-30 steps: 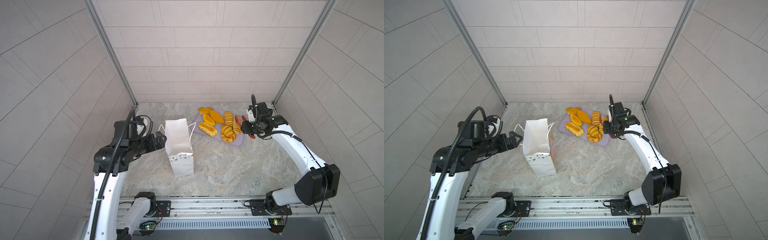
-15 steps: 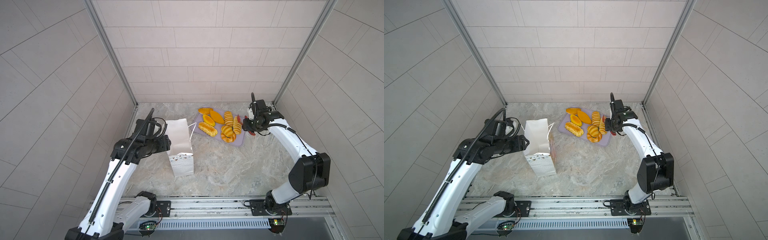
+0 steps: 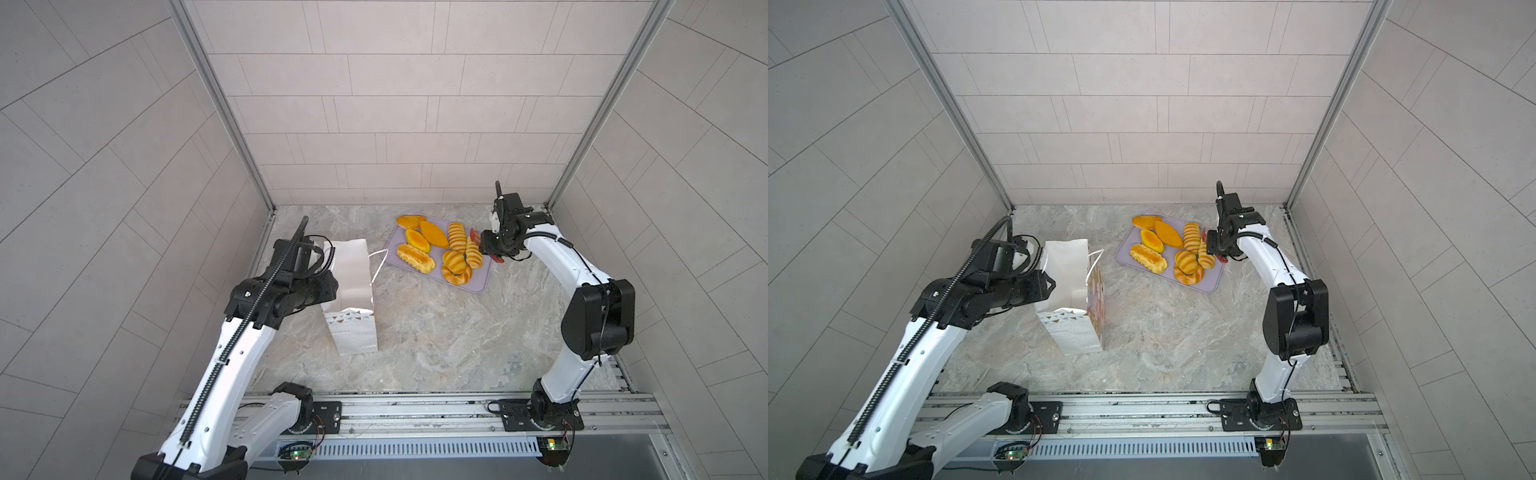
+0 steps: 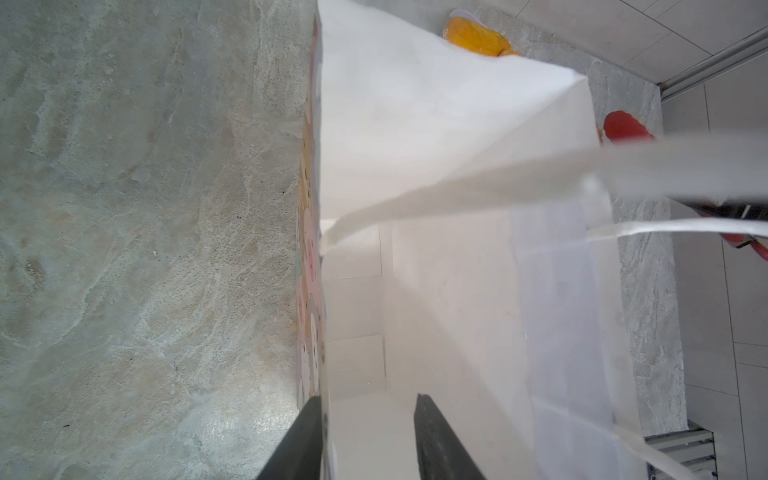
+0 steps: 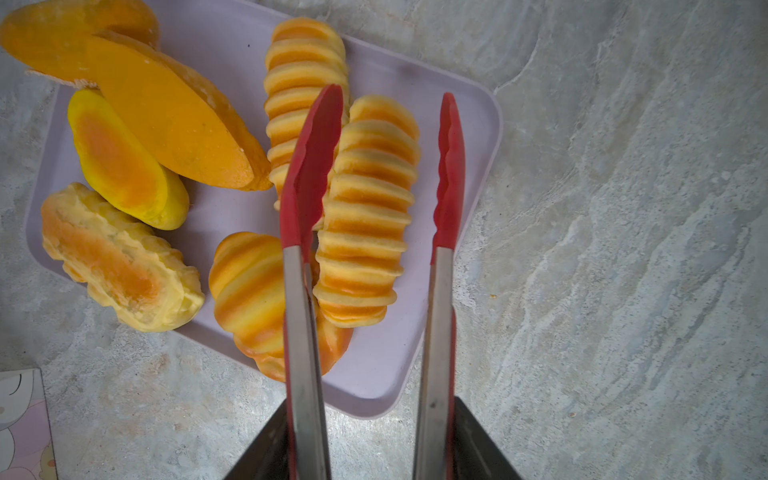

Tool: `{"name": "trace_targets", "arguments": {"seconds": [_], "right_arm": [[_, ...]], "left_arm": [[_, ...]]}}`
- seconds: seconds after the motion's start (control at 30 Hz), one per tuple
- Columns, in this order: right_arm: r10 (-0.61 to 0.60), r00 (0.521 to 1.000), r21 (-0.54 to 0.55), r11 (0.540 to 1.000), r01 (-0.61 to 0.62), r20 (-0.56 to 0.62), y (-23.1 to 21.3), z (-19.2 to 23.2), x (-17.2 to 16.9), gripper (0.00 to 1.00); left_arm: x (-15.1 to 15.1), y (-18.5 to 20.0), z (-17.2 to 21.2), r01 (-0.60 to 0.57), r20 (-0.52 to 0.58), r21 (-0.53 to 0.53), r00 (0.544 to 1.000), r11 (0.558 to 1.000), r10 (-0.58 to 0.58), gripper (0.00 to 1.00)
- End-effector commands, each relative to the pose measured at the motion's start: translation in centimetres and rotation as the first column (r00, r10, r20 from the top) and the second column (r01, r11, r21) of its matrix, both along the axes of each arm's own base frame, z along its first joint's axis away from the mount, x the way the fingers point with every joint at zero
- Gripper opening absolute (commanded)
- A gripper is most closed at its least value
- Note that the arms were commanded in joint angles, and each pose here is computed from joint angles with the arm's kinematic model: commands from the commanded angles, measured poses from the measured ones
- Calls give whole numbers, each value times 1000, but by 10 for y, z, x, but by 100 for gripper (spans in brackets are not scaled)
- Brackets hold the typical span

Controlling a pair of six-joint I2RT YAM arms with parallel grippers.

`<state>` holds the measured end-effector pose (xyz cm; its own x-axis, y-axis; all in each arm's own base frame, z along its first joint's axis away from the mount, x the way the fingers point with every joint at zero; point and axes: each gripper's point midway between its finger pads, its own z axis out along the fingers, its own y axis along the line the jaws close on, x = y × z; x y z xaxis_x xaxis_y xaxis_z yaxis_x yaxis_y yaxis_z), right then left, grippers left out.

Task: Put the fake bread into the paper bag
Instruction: 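Move the tongs over the striped bread rolls with the right gripper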

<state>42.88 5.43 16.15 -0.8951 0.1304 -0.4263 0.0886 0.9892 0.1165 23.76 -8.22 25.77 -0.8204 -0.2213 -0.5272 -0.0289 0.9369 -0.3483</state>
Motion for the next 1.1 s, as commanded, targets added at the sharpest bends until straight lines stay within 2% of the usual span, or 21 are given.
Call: {"name": "trace_targets", "arguments": {"seconds": [0.0,0.2,0.5,0.8,1.07], "right_arm": [[-6,999,10,1000,6,-34,-1,-1,2,55],[-17,995,24,1000,19,-95,0,-14,4,56],[-16,995,43,999,21,-97,2,-18,9,56],[-22,999,66,998,25,-47,4,2,11,59],[-23,998,67,997,27,-65,3,-4,16,61]], "left_arm": [[0,-1,3,-1,22,-9,1000,1000,1,41],[0,-3,2,0,26,-20,1000,1000,1,41],[0,-2,4,-7,33,-27,999,1000,8,53],[-1,-1,5,-12,39,-28,999,1000,13,57],[-2,0,5,-16,44,-26,999,1000,17,60]]}}
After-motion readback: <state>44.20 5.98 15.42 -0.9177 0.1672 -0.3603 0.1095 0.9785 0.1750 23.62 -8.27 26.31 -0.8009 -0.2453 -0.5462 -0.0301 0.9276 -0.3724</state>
